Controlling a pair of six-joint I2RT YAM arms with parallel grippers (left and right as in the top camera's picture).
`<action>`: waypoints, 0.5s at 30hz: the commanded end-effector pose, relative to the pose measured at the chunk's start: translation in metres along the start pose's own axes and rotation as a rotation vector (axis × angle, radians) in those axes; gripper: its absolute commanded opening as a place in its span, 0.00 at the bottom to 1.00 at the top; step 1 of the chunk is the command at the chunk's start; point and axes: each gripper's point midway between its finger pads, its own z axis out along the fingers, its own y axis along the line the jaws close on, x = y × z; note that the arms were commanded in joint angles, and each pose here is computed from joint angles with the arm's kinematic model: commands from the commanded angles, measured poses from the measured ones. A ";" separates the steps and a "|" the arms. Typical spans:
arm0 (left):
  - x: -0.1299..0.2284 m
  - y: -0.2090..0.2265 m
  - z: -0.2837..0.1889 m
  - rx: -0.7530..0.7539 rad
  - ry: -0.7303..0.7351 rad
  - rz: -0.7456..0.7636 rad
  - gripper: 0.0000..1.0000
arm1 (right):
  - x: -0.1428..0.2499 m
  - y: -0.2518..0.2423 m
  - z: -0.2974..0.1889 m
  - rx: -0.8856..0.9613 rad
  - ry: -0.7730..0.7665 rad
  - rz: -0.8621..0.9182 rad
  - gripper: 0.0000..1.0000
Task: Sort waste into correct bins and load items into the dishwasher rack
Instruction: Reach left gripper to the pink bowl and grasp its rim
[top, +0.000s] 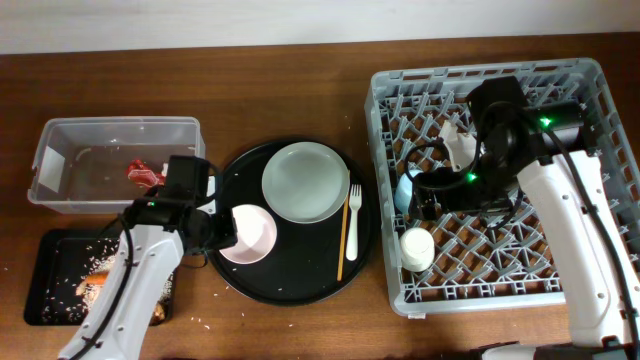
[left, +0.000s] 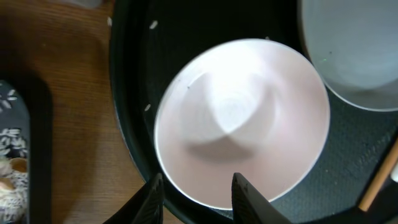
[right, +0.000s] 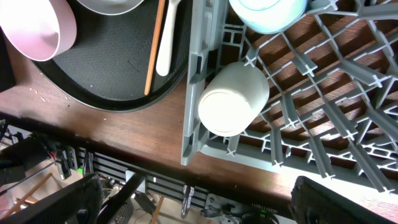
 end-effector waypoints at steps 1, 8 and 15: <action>0.000 0.008 0.001 -0.047 -0.011 -0.023 0.35 | 0.000 0.003 -0.004 -0.005 -0.014 -0.016 0.99; 0.009 0.015 0.028 -0.055 -0.023 -0.023 0.32 | 0.000 0.003 -0.004 -0.005 -0.014 -0.016 0.99; 0.012 0.021 0.035 -0.079 -0.032 -0.023 0.32 | 0.000 0.003 -0.004 -0.005 -0.014 -0.016 0.99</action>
